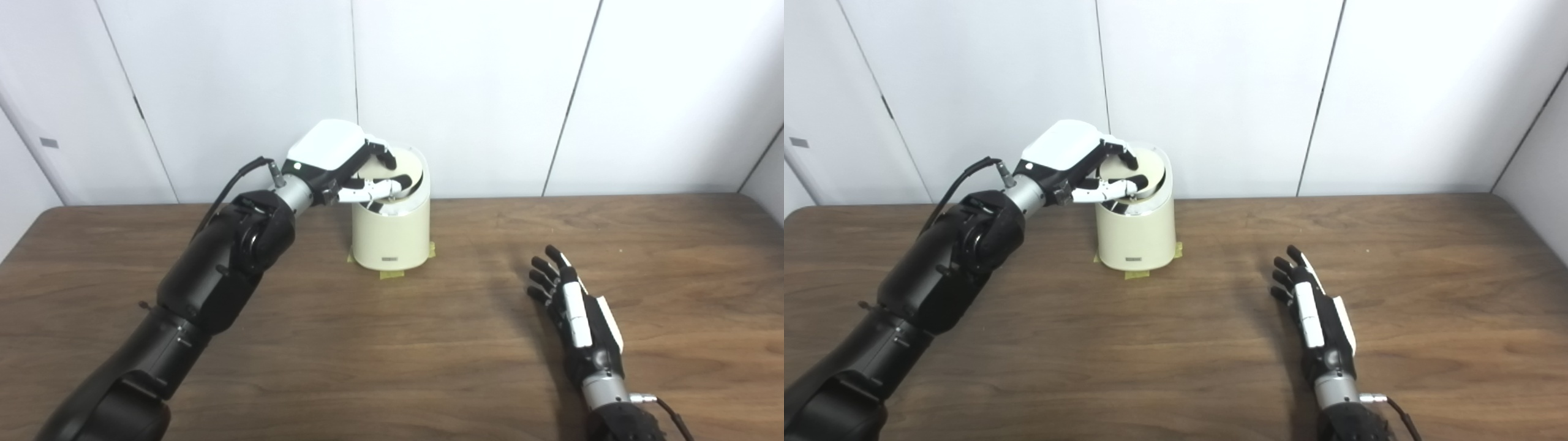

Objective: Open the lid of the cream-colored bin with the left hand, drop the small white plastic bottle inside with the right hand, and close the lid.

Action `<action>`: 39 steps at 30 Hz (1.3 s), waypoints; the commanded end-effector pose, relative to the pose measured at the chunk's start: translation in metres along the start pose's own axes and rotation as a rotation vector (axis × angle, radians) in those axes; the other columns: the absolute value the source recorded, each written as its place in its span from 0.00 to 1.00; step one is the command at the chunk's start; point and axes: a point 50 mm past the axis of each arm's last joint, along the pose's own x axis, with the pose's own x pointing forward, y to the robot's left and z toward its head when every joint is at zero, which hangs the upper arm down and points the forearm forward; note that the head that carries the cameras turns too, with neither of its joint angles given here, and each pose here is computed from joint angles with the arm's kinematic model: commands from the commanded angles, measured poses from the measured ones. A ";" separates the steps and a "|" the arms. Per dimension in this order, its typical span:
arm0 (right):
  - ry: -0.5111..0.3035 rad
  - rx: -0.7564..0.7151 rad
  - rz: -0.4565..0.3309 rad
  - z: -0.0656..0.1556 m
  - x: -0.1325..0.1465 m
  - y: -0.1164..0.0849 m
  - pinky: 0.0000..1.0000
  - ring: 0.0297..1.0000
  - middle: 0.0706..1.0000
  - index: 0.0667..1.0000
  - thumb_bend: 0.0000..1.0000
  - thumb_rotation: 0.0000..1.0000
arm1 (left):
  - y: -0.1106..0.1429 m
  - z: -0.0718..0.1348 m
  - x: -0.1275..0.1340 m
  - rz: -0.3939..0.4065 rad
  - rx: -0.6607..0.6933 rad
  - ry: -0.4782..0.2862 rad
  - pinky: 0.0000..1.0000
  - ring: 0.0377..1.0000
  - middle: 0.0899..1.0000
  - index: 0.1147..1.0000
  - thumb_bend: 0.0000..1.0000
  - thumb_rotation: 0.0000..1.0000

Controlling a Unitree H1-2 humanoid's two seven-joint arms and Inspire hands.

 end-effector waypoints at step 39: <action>-0.052 -0.069 -0.030 0.027 0.003 -0.003 0.83 0.87 0.85 0.93 0.59 1.00 | -0.021 0.012 -0.028 -0.042 0.441 -0.081 0.95 0.84 0.76 0.67 0.50 0.99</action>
